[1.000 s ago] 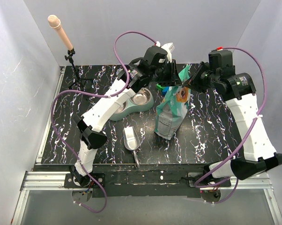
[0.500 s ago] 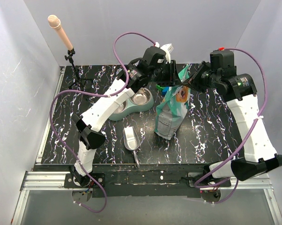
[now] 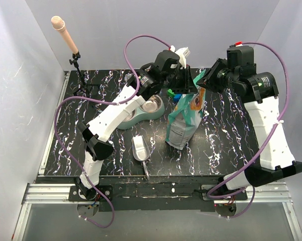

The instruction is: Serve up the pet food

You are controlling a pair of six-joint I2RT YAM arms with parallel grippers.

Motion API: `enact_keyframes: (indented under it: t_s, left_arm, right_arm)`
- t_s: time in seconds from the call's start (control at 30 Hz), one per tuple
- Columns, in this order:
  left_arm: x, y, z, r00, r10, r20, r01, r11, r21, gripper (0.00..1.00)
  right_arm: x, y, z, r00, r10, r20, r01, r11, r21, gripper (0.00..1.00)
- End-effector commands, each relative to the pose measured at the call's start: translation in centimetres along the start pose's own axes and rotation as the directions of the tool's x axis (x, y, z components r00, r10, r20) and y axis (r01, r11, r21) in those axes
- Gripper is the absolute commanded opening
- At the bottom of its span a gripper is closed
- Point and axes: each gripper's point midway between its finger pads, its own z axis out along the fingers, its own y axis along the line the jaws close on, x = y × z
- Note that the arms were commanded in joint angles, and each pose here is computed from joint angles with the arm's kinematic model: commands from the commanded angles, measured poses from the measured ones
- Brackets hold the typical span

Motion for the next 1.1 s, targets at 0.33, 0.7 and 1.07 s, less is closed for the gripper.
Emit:
enact_keyframes:
  t_s: [0.33,0.7,1.07]
  left_arm:
    - [-0.8,-1.5,-1.0,1.0,0.007,0.03,-0.008,0.999,0.036,0.0]
    - [-1.7,-1.6,-1.5,0.997,-0.047,0.067,0.047,0.999,0.012,0.0]
    - [-3.4,-0.9,-2.5,0.989,-0.044,0.142,0.053,0.997,-0.06,0.0]
  right_arm:
    - [1.6,-1.4,-0.9,0.984,-0.165,-0.059,0.165,0.986,-0.001,0.31]
    - [2.2,-1.3,0.1,0.991,-0.112,-0.076,0.111,0.994,-0.016,0.23]
    - [2.0,-4.8,2.4,0.994,-0.102,0.022,0.099,0.986,0.137,0.01]
